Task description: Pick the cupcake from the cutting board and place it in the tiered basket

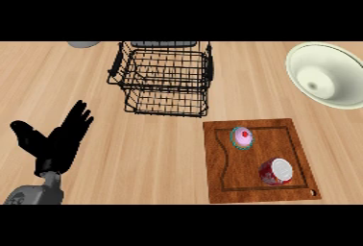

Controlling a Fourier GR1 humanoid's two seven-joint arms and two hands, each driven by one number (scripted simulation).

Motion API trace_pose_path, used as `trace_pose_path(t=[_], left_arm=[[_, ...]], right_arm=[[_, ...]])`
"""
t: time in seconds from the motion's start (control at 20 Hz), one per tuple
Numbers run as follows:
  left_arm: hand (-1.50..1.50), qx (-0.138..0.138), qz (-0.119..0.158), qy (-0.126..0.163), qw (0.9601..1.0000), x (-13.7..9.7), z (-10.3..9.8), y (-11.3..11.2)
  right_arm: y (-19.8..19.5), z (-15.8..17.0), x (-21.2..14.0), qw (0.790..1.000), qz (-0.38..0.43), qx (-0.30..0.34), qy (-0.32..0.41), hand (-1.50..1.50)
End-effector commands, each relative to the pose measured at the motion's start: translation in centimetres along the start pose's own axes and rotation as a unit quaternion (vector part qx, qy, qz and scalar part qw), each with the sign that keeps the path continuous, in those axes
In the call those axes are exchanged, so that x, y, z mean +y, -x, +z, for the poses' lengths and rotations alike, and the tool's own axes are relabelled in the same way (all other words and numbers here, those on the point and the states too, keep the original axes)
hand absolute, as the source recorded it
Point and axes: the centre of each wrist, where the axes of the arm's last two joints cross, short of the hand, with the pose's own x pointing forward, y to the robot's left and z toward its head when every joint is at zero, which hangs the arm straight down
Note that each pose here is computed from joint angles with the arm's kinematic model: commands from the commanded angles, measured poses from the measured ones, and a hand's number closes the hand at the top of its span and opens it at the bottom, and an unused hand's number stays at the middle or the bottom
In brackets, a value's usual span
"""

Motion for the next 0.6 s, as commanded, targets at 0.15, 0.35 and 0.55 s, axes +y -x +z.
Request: trace_pose_path(t=[0.15, 0.35, 0.55], left_arm=[[0.00, -0.032, -0.095, -0.038, 0.9942, -2.1, 1.5, 2.9], [0.00, -0.009, -0.114, -0.049, 0.9923, -1.5, 2.1, 4.6], [0.00, -0.004, -0.118, -0.046, 0.9919, -2.7, 4.1, 6.5]], right_arm=[[0.7, -2.9, -0.1, 0.997, -0.045, 0.020, -0.057, 1.50], [7.2, 1.9, -2.3, 0.963, 0.042, 0.227, 0.139, -1.50], [8.8, 4.6, 1.9, 0.953, -0.073, 0.218, 0.198, -1.50]])
